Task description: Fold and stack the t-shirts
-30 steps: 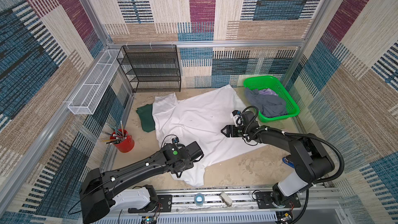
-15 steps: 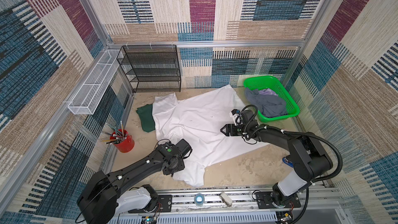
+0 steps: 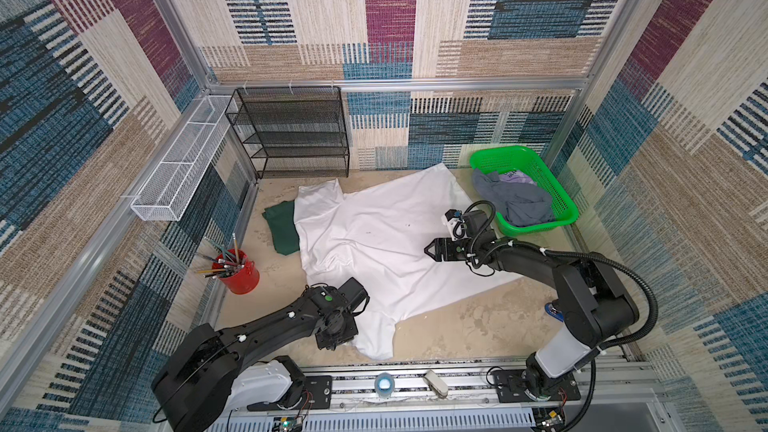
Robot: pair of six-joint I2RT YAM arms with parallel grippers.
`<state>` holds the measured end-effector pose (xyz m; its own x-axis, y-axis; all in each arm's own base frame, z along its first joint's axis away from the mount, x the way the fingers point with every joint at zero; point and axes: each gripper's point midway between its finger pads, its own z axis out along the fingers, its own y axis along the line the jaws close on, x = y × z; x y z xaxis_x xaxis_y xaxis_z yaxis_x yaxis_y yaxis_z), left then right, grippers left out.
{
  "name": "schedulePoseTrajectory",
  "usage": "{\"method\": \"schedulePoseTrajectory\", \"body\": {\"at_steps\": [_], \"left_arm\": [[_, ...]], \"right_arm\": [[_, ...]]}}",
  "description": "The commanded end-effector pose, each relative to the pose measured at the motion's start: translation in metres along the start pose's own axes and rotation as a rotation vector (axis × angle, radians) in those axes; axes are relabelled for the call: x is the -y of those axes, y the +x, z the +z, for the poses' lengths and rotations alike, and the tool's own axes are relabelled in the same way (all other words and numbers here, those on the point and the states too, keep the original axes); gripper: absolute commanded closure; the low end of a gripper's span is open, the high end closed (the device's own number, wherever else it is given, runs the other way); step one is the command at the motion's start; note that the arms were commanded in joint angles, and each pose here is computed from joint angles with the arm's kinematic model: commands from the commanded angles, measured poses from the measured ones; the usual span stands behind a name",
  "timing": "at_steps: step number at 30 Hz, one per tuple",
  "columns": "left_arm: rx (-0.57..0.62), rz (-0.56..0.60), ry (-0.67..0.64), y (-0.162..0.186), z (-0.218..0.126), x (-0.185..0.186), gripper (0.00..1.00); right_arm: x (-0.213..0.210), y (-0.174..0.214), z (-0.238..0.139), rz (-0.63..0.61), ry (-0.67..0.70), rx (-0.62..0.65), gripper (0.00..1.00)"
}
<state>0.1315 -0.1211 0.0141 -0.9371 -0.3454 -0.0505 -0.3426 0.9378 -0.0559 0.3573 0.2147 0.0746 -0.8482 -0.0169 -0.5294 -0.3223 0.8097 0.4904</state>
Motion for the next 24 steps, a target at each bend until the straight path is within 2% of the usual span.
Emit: {"method": "schedulePoseTrajectory", "body": {"at_steps": [1,2,8,13,16,19,24], "left_arm": [[0.021,0.005,-0.011,-0.004,-0.001,-0.001,0.97],[0.034,0.005,-0.023,-0.005,-0.007,-0.006,1.00],[0.111,0.004,-0.049,-0.011,-0.063,-0.028,1.00],[0.172,-0.013,0.032,-0.018,-0.103,-0.023,1.00],[0.218,0.034,0.115,-0.036,-0.117,0.013,1.00],[0.205,0.105,0.162,-0.053,-0.116,0.064,1.00],[0.152,0.191,0.153,-0.074,-0.076,0.129,1.00]], "right_arm": [[-0.001,-0.001,-0.003,-0.012,0.001,0.011,0.18],[-0.001,-0.001,-0.003,-0.011,-0.002,0.013,0.18],[0.000,0.002,0.001,-0.009,-0.009,0.007,0.18],[0.000,0.001,0.004,-0.009,-0.017,0.008,0.18],[0.000,0.000,0.006,-0.009,-0.018,0.004,0.18],[0.000,0.000,0.005,-0.009,-0.015,0.005,0.18],[0.003,0.005,0.002,-0.006,0.000,0.000,0.18]]}}
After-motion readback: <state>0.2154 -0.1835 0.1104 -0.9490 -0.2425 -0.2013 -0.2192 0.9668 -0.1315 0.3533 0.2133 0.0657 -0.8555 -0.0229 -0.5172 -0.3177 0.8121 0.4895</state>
